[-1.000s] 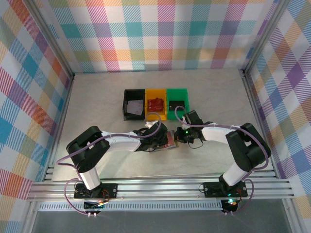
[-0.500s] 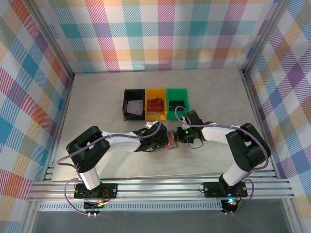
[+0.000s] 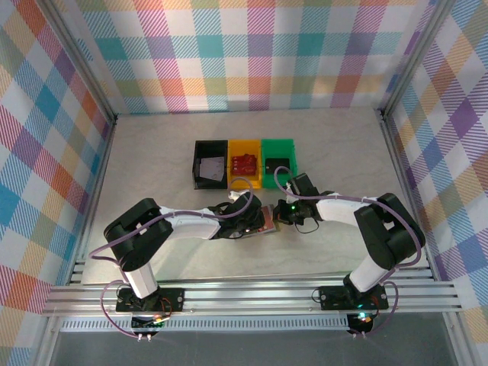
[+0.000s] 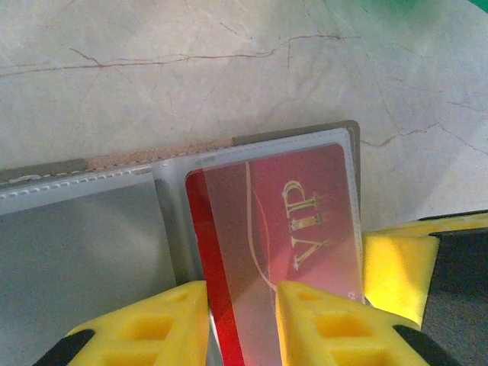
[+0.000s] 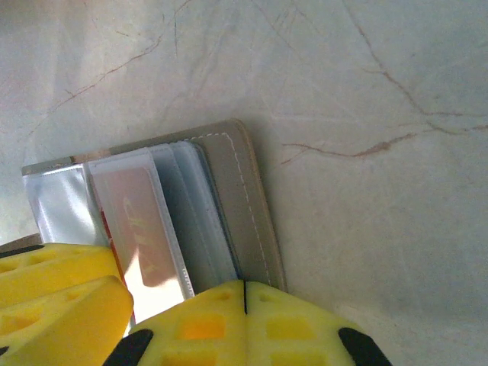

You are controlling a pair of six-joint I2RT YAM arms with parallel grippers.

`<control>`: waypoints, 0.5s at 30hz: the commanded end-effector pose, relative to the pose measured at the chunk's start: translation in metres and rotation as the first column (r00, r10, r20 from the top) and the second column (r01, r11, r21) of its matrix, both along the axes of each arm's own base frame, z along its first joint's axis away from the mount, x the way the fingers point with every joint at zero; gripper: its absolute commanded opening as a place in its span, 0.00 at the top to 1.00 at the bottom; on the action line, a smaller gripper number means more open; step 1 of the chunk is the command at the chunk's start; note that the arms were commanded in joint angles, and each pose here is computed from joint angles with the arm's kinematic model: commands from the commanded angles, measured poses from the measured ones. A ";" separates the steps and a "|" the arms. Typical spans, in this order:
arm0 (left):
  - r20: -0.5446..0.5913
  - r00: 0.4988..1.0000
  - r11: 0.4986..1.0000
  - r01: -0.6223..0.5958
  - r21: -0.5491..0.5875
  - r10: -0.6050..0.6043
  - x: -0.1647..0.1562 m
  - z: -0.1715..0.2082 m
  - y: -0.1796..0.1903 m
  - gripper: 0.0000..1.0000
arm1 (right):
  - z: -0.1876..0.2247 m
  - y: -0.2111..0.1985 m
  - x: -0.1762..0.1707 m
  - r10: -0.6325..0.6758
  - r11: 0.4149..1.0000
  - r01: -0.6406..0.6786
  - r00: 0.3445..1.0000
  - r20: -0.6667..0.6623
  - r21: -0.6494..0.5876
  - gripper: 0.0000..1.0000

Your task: Take the credit cards out of the card holder

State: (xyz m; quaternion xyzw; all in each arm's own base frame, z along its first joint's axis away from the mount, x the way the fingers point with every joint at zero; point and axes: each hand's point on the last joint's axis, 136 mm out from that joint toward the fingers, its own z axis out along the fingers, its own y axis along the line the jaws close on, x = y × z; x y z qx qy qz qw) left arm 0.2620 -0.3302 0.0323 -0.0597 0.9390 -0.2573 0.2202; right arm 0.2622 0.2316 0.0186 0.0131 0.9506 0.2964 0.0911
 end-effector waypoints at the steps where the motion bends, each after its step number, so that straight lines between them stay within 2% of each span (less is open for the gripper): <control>1: -0.012 0.997 0.996 0.074 -0.048 -0.075 -0.012 0.002 -0.010 0.70 | -0.019 -0.005 -0.009 -0.005 0.999 0.003 0.998 -0.055 -0.042 1.00; 15: 0.078 0.996 0.980 0.065 -0.188 -0.051 -0.009 0.038 -0.015 0.71 | -0.019 -0.004 -0.009 -0.003 0.999 0.001 0.998 -0.058 -0.038 1.00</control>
